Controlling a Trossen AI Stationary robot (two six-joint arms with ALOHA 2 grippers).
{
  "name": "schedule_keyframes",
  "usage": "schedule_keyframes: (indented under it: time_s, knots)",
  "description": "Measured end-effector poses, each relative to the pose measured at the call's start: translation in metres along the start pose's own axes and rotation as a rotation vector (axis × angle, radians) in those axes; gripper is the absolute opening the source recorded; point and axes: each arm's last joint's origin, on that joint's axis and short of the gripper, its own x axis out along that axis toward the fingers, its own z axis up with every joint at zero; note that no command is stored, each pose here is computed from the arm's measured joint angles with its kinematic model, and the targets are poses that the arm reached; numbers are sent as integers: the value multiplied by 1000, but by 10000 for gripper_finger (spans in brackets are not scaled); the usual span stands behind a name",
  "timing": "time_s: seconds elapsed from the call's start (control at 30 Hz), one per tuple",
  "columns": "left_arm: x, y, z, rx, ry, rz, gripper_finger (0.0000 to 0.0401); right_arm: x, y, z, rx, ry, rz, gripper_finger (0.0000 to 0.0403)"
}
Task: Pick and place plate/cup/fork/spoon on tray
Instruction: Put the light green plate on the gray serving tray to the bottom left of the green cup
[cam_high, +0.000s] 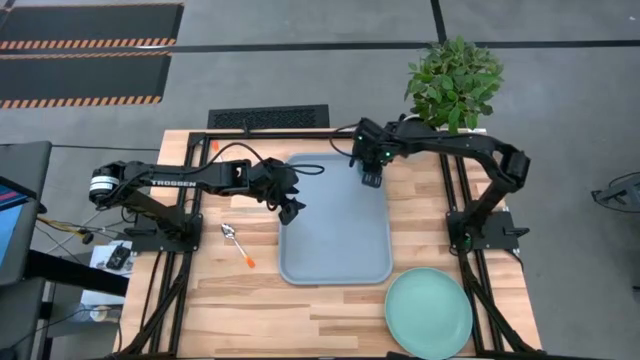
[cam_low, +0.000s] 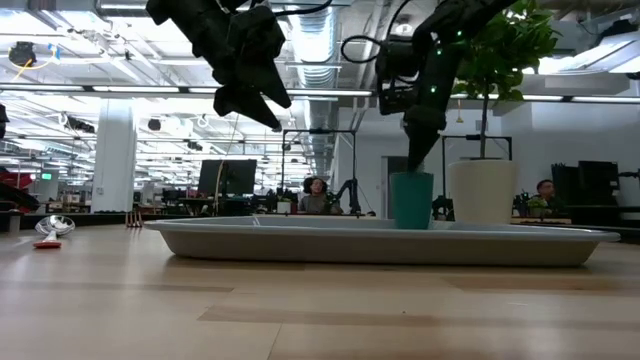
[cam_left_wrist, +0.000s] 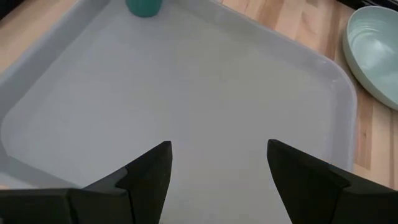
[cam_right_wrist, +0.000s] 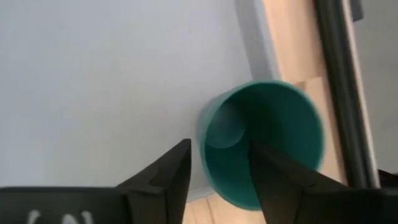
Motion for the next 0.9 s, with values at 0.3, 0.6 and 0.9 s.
schedule_keyframes:
  time_s: [0.3, 0.6, 0.9]
  knots:
    - [-2, 0, 1, -27, -5, -2, 251, -72, -6, 2, 47, -149, -26, 211]
    - [-40, 3, 0, -33, -19, -57, 251, -136, 34, -60, 230, -17, 273, 211]
    - [-87, 5, 0, -28, -136, -118, 251, -120, 97, -126, 337, 115, 370, 212]
